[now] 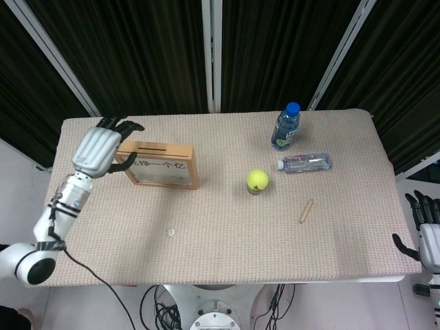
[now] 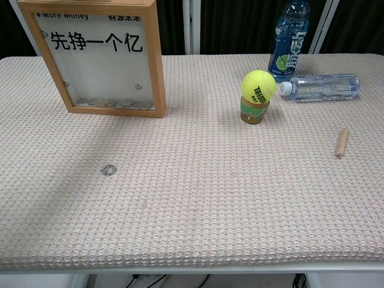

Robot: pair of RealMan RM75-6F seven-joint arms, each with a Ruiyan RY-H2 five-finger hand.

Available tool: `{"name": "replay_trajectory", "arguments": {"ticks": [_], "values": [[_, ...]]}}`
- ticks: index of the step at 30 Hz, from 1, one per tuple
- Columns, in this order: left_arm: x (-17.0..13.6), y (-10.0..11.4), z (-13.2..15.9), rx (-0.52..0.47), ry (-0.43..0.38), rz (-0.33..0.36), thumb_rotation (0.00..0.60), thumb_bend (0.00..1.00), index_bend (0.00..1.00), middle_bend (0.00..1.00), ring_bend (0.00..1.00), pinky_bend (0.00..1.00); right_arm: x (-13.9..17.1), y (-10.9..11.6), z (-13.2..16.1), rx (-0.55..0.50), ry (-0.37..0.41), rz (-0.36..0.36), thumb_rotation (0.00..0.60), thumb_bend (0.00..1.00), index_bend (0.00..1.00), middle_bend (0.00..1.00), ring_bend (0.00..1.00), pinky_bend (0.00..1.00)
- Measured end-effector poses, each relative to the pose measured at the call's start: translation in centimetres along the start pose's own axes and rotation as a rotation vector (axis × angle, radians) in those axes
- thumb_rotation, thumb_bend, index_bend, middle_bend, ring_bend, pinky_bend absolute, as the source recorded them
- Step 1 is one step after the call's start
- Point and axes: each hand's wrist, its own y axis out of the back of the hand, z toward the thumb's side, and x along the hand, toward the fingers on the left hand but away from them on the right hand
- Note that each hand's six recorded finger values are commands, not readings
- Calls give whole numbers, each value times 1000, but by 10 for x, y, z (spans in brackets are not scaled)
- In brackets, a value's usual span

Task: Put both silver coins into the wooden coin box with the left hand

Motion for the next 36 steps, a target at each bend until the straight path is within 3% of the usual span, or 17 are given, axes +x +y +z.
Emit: {"name": "replay_trajectory", "arguments": {"ticks": [2,5,10,12,17,22,31,36], "values": [[-29,4,-6,4,-4,60,600,392,399,312,169,250,0,1,1,0,5,-2,600,226,0,0,0,0],[-78,-2,-19,5,4,98,600,390,421,318,169,236,0,3,3,-2,13,-12,600,226,0,0,0,0],[-152,-38,-37,-44,61,40,600,390,422,318,170,235,3,5,7,-4,26,-19,600,226,0,0,0,0],[-161,-53,-39,-71,68,19,600,390,420,318,174,238,5,4,9,-2,32,-16,600,226,0,0,0,0],[-172,-102,-38,-112,60,-53,600,389,338,310,176,243,9,5,14,3,50,-15,600,226,0,0,0,0],[-167,-153,-23,-104,-8,-132,600,390,343,306,176,244,14,8,16,2,54,-21,600,226,0,0,0,0],[-145,-203,12,-46,-152,-173,600,385,369,296,175,223,17,7,2,-7,9,-11,600,226,0,0,0,0],[-136,-218,29,-64,-187,-176,600,385,365,251,143,200,16,3,2,-7,10,0,600,226,0,0,0,0]]}}
